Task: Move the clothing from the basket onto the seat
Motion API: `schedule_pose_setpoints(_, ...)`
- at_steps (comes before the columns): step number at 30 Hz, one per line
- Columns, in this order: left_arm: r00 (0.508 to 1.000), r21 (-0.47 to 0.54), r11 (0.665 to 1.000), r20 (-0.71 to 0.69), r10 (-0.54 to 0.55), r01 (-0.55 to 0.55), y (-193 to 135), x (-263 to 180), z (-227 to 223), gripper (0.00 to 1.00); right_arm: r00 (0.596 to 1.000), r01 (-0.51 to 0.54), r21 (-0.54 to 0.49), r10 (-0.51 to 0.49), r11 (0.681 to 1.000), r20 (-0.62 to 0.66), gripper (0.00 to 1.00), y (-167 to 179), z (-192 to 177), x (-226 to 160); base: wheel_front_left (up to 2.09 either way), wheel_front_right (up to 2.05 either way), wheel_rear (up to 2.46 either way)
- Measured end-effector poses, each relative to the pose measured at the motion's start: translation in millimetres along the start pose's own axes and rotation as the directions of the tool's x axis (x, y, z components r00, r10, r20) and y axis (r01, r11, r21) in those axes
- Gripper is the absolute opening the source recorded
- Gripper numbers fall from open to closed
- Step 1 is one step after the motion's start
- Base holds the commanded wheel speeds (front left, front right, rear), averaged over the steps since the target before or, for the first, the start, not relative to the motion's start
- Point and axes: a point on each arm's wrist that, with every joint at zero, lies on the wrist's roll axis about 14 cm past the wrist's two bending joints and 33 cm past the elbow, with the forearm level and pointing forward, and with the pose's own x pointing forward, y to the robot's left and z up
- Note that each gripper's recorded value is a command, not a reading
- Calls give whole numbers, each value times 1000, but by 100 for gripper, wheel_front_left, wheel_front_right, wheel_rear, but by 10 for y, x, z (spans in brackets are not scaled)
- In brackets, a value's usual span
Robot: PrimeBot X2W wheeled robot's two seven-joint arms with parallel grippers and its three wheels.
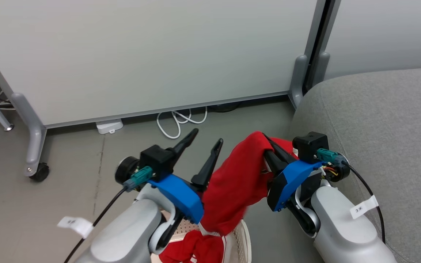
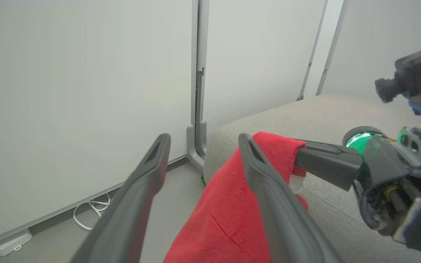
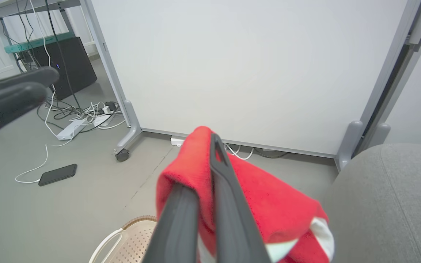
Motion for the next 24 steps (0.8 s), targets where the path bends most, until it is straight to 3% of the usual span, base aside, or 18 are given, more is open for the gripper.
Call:
schedule_pose_setpoints(4,994,-24,998,88,60,-58,142,-134,155,100,999,18,5,-18,1000,29,0,-70,64,-50,0,0,0)
schedule_pose_setpoints(15,980,-59,981,70,187,-183,352,-513,-195,100,990,117,19,-118,993,70,0,-396,136,-354,0,0,0)
schedule_pose_setpoints(24,995,-58,994,40,96,-94,202,-278,-379,100,967,240,40,-242,970,73,0,-729,108,-734,0,0,0)
